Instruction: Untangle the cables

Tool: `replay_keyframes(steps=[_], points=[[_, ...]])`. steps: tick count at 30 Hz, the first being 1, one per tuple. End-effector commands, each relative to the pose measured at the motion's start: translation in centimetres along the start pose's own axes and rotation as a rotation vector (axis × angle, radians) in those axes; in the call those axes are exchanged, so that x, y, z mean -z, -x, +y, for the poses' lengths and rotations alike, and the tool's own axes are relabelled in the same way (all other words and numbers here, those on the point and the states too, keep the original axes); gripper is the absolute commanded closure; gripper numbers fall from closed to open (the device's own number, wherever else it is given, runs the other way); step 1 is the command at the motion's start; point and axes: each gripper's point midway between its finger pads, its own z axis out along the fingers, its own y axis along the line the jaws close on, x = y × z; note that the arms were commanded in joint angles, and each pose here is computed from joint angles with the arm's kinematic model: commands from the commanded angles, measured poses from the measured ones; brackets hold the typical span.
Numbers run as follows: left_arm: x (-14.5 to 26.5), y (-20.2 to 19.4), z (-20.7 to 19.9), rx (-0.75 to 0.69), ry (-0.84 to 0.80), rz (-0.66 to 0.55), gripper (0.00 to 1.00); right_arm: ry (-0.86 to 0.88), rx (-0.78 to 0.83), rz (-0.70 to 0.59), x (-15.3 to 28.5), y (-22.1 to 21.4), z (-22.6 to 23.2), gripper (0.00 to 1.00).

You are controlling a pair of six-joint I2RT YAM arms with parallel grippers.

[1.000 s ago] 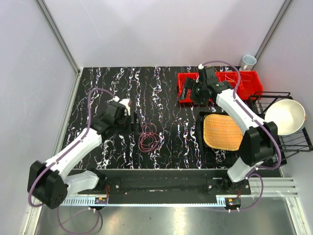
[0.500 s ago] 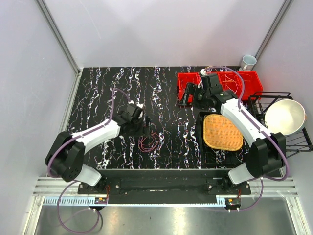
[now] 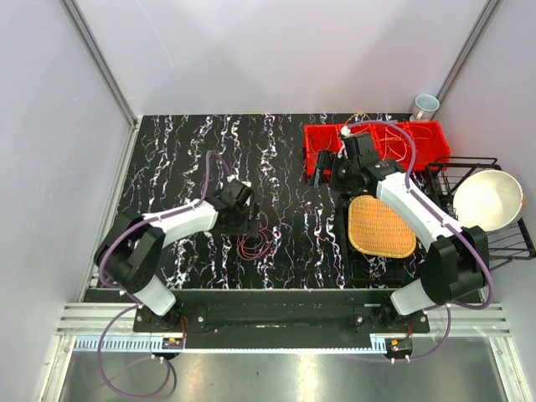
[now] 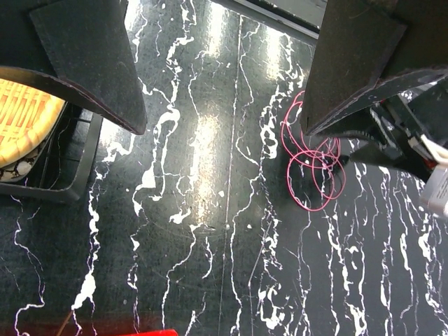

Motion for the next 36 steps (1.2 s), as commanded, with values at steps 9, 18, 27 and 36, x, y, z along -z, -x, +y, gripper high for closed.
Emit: replay_keyframes(steps=[9, 18, 27, 36], points=[[-1.3, 2.1, -0.1, -0.086, 0.091, -0.044, 0.25, -0.008, 0.051, -0.040, 0.7, -0.1, -0.4, 0.03], [-1.8, 1.4, -0.2, -0.100, 0.115, -0.031, 0.62, -0.014, 0.059, -0.036, 0.6, -0.4, -0.7, 0.03], [2.6, 6.6, -5.4, -0.149, -0.081, -0.137, 1.00, 0.015, 0.046, -0.068, 1.7, 0.4, 0.2, 0.03], [22.7, 14.0, -12.9, -0.294, -0.481, -0.484, 1.00, 0.210, 0.063, -0.209, 7.4, 2.8, 4.8, 0.01]])
